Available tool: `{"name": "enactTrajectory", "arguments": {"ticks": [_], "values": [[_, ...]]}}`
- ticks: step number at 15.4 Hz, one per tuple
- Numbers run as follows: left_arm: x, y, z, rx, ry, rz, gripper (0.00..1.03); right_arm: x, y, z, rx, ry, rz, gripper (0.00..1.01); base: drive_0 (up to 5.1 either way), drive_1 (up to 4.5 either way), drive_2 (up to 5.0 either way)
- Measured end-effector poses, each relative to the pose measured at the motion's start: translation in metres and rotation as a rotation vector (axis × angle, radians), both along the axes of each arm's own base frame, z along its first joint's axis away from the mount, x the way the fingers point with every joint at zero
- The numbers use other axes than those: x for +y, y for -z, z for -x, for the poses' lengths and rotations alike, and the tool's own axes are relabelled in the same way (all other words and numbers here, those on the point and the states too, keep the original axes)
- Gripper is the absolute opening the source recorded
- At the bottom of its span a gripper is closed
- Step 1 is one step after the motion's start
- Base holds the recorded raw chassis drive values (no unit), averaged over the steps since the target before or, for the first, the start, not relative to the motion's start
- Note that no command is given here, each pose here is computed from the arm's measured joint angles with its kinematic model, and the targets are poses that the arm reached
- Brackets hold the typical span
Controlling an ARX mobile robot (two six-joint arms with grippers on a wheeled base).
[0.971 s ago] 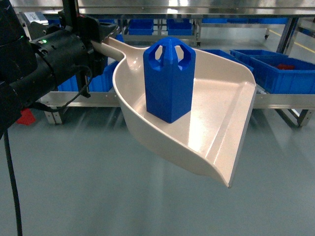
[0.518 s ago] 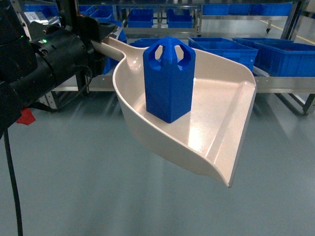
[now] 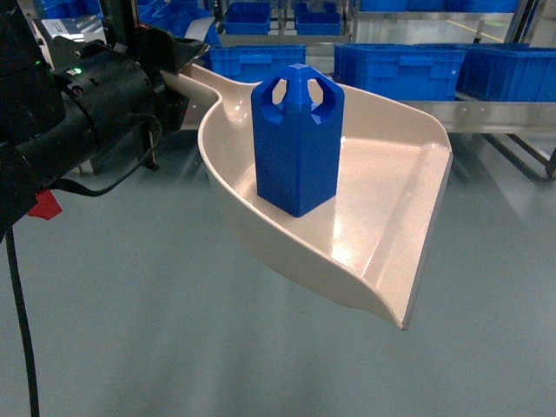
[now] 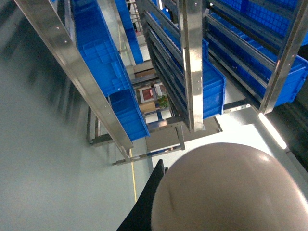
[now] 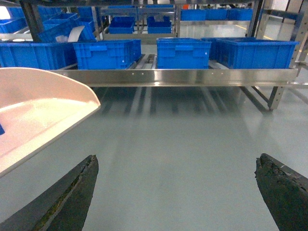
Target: Place part in tray to right shelf
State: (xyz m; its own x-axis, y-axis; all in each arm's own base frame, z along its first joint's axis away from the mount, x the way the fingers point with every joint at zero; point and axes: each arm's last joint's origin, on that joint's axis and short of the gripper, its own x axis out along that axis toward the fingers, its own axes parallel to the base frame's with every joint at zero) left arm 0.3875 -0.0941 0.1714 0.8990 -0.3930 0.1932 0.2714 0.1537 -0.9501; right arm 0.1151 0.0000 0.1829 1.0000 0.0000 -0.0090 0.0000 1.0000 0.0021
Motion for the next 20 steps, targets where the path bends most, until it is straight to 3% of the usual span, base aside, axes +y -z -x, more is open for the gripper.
{"name": "enactTrajectory", "arguments": {"ticks": [9,17,20], "values": [[0.0000,0.0003,0.0001,0.001,0.000,-0.001,0.12,0.0000,0.0001,0.0000,0.000,0.000,0.000,0.98,0.0,0.00,0.0],[0.0011,0.0000,0.0000,-0.003,-0.003,0.001,0.12,0.0000,0.0001,0.0000,0.002,0.000,0.000,0.98,3.2,0.79,-4.5],[-0.0008,-0.0001,0.0006,-0.003,0.003,0.001,0.12,0.0000,-0.0002,0.0000,-0.002,0.000,0.000,0.98,0.0,3.99,-4.0]]}}
